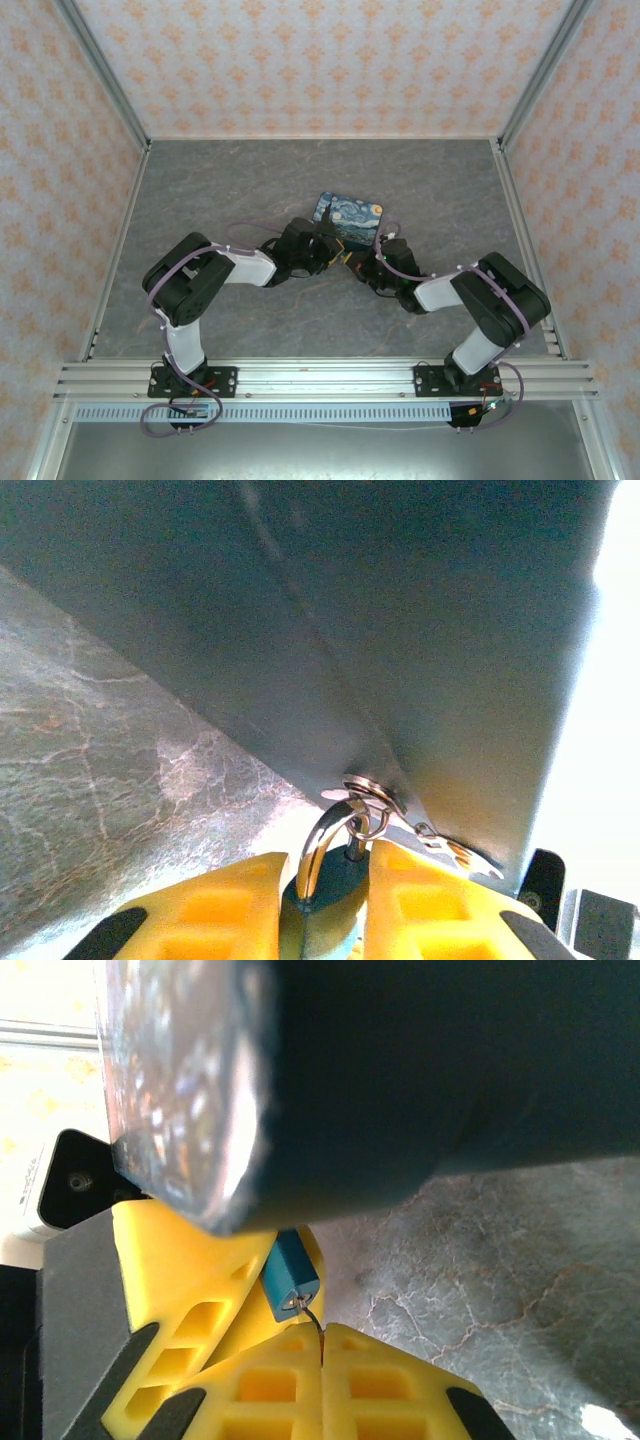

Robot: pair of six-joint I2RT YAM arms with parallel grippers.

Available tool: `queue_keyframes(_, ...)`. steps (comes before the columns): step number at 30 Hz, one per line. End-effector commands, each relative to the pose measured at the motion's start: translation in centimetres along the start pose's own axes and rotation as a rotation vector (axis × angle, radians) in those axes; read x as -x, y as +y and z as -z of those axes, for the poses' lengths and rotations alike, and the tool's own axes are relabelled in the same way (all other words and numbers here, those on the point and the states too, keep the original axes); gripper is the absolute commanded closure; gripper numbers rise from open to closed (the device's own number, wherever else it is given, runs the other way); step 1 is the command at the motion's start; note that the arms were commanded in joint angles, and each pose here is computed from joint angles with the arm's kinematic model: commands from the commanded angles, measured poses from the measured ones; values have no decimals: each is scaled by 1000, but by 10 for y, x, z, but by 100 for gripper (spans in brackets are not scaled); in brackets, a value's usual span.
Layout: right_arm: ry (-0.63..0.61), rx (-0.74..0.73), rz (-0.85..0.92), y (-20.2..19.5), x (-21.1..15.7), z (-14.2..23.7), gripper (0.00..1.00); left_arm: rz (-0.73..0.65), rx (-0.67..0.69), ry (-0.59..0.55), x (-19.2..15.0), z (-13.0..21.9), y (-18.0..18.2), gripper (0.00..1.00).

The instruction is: Unlock a padlock with a key

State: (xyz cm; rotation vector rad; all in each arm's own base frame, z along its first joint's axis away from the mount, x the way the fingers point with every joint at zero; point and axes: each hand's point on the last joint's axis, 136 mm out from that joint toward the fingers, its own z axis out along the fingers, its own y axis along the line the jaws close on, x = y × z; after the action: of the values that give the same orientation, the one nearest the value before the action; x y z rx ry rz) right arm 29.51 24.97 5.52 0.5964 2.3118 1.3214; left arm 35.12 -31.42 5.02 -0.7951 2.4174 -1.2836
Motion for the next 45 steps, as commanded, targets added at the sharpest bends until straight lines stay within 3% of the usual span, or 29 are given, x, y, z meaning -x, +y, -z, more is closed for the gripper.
queue_keyframes(1, 0, 32, 43, 15, 0, 4, 95, -10, 23, -16, -1, 2, 3, 87)
queue_keyframes(6, -30, -19, 128, 10, 3, 15, 71, -14, 32, -15, -3, 9, -1, 99)
queue_keyframes(10, -60, -92, 235, 4, 7, 31, 59, 0, 50, -8, -5, 16, -5, 100)
queue_keyframes(16, -128, -119, 400, 21, 15, 68, 49, 29, 73, 31, -11, 24, -15, 100)
queue_keyframes(20, -268, -134, 481, 30, 30, 103, 48, 32, 88, 76, -20, 26, -25, 100)
queue_keyframes(24, -368, -84, 592, 40, 35, 128, 32, 43, 119, 82, -24, 28, -26, 100)
queue_keyframes(28, -369, -15, 712, 54, 26, 139, 19, 81, 150, 93, -29, 28, -24, 100)
queue_keyframes(33, -318, -56, 877, 56, 18, 142, 6, 138, 171, 116, -35, 24, -21, 100)
queue_keyframes(37, -323, -116, 1085, 54, 10, 139, 0, 166, 185, 134, -39, 24, -23, 100)
queue_keyframes(45, -278, -160, 1616, 55, -28, 124, 1, 183, 240, 140, -42, 31, -16, 100)
